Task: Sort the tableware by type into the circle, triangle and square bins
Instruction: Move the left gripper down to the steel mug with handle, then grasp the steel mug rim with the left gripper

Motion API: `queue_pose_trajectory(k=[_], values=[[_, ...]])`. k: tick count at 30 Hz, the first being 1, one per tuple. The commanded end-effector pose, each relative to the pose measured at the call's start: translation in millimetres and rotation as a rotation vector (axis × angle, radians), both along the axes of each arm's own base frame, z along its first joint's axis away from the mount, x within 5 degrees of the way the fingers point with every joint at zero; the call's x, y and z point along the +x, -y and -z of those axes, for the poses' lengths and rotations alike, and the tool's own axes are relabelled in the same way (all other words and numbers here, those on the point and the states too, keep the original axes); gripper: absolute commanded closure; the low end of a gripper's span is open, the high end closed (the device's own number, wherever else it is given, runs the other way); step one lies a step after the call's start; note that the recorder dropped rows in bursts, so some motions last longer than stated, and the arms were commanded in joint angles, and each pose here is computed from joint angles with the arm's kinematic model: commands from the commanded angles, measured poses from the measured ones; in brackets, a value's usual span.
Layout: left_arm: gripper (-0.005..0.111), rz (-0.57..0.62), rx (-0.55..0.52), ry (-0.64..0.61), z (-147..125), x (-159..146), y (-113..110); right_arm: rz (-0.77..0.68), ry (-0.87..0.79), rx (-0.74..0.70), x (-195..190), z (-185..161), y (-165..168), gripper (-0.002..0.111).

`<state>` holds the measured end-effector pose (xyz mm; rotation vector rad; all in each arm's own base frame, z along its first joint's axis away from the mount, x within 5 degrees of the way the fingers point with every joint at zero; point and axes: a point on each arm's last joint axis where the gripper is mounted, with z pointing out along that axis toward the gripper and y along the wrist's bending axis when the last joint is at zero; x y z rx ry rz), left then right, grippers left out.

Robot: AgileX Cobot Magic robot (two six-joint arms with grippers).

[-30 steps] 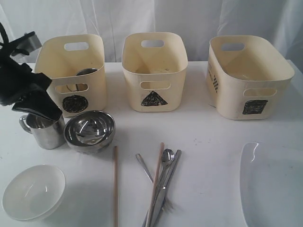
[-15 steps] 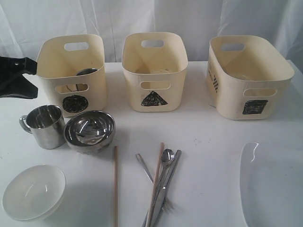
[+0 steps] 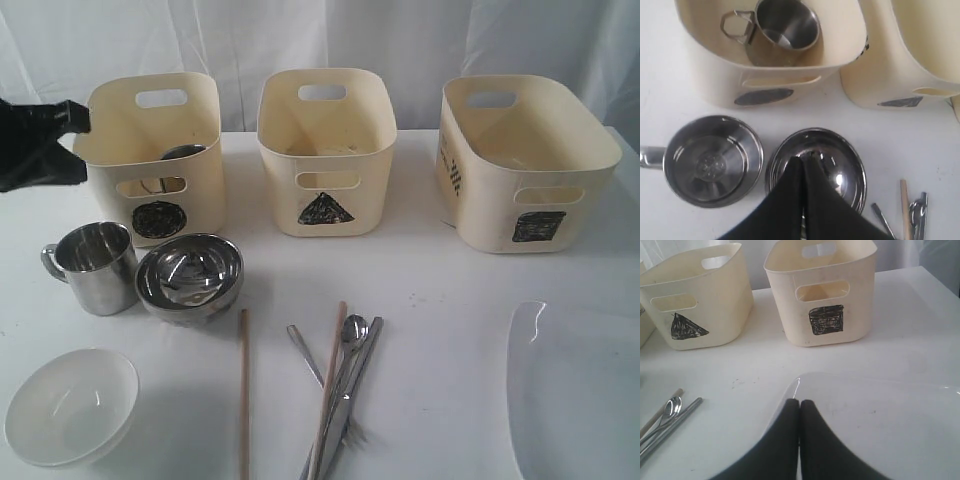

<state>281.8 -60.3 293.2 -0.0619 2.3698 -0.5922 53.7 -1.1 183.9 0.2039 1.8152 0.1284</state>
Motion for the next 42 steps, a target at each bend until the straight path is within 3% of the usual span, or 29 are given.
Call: queue_pose_trajectory(k=[1, 6, 11, 13, 16, 21, 25, 29, 38, 42], values=[[0.107, -0.099, -0.045, -0.247, 34.0, -2.4, 0.5, -0.003, 0.004, -0.001, -0.1, 1.1, -0.2, 0.108], [0.107, -0.469, -0.065, -0.279, 43.1, -3.0, -19.7, -0.003, 0.004, -0.001, -0.1, 1.1, -0.2, 0.108], [0.107, -0.772, 0.052, -0.388, 54.6, -10.0, -42.0, -0.003, 0.004, -0.001, -0.1, 1.1, -0.2, 0.108], [0.107, -0.779, 0.074, -0.392, 57.7, -8.6, -43.4, -0.003, 0.004, -0.001, -0.1, 1.1, -0.2, 0.108], [0.107, -0.778, 0.013, -0.386, 61.7, -2.6, -39.1, -0.003, 0.004, -0.001, -0.1, 1.1, -0.2, 0.108], [0.103, -0.741, -0.064, -0.271, 62.6, 13.2, -34.7, -0.003, 0.004, -0.001, -0.1, 1.1, -0.2, 0.108], [0.09, -0.77, -0.063, -0.433, 82.2, 10.4, -30.9, -0.003, 0.004, -0.001, -0.1, 1.1, -0.2, 0.108], [0.089, -0.772, -0.038, -0.486, 85.9, 6.7, -31.0, -0.003, 0.004, -0.001, -0.1, 1.1, -0.2, 0.108], [0.101, -0.601, 0.023, -0.334, 80.8, 17.0, -29.3, -0.003, 0.004, -0.001, -0.1, 1.1, -0.2, 0.108], [0.098, -0.54, 0.039, -0.247, 77.1, 22.8, -28.4, -0.003, 0.004, -0.001, -0.1, 1.1, -0.2, 0.108]])
